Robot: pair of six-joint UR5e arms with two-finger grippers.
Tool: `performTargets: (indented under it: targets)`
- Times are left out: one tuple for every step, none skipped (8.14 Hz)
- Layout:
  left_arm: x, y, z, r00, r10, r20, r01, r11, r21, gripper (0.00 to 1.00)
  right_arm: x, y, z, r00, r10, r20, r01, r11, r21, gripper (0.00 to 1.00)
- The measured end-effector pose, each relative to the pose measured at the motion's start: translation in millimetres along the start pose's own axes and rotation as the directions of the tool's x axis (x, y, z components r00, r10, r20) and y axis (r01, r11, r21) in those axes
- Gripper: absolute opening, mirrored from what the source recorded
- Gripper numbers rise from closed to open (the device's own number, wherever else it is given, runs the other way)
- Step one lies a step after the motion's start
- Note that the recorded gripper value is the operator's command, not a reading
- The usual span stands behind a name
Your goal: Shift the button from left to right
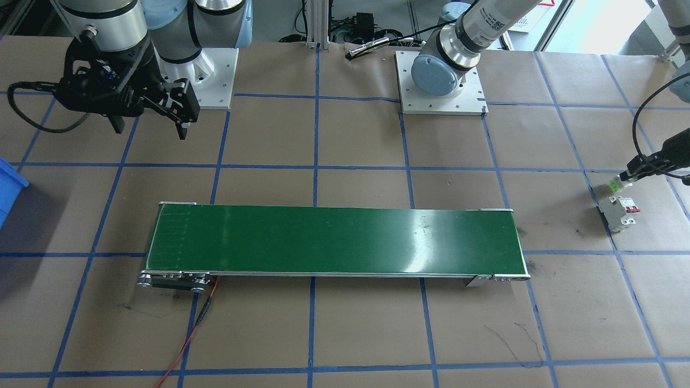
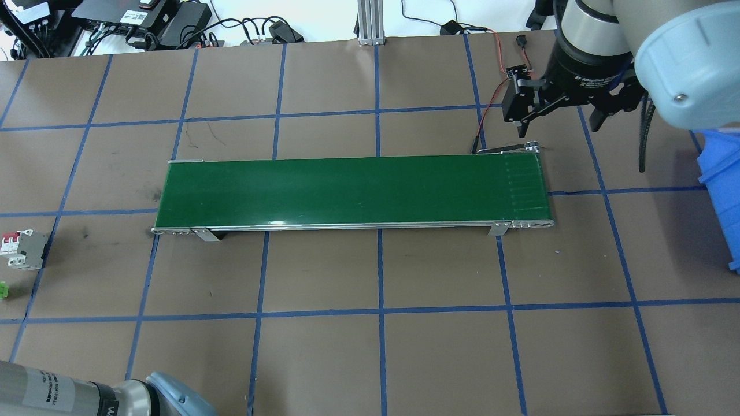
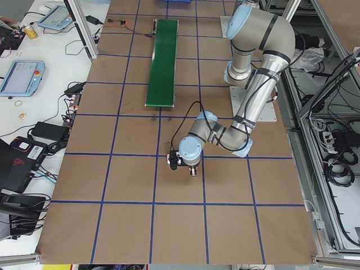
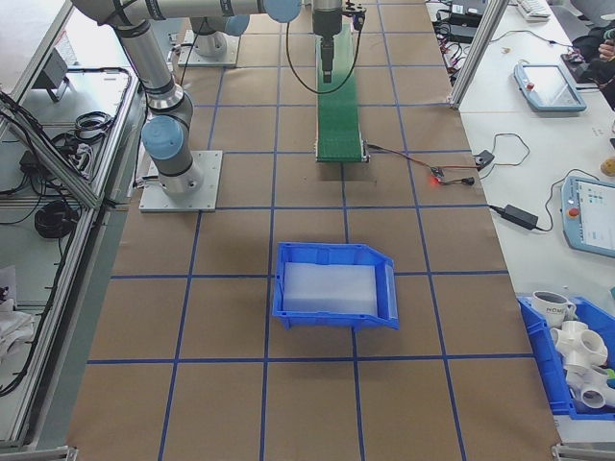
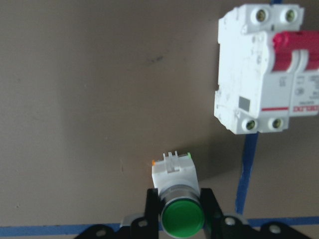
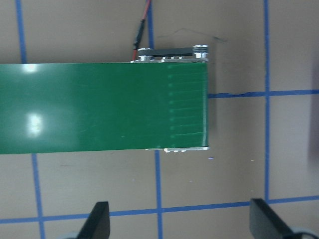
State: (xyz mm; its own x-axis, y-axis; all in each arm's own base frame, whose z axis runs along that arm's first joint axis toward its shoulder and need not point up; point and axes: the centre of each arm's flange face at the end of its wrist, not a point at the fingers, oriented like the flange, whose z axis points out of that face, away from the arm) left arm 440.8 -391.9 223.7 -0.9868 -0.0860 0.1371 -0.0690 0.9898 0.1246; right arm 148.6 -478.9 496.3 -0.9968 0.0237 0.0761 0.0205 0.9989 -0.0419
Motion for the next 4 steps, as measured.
performTargets:
  targets:
    - [9, 4, -22, 1.000, -0.013, -0.007, 0.013, 1.000, -0.005, 0.27, -7, 0, 2, 0.997, -0.034, 0.065, 0.035, 0.999, -0.011, 1.00]
    - [23, 10, -49, 0.999, -0.050, -0.005, 0.050, 0.999, -0.006, 0.27, -10, 0, 5, 0.994, -0.055, 0.098, 0.057, 0.998, -0.017, 1.00]
    - [44, 18, -76, 0.995, -0.102, -0.010, 0.102, 0.995, -0.012, 0.27, -11, 0, 7, 0.992, -0.061, 0.108, 0.064, 0.998, -0.020, 1.00]
    - [71, 25, -101, 0.987, -0.163, -0.010, 0.163, 0.987, -0.018, 0.27, -12, 0, 7, 0.992, -0.065, 0.110, 0.067, 0.998, -0.020, 1.00]
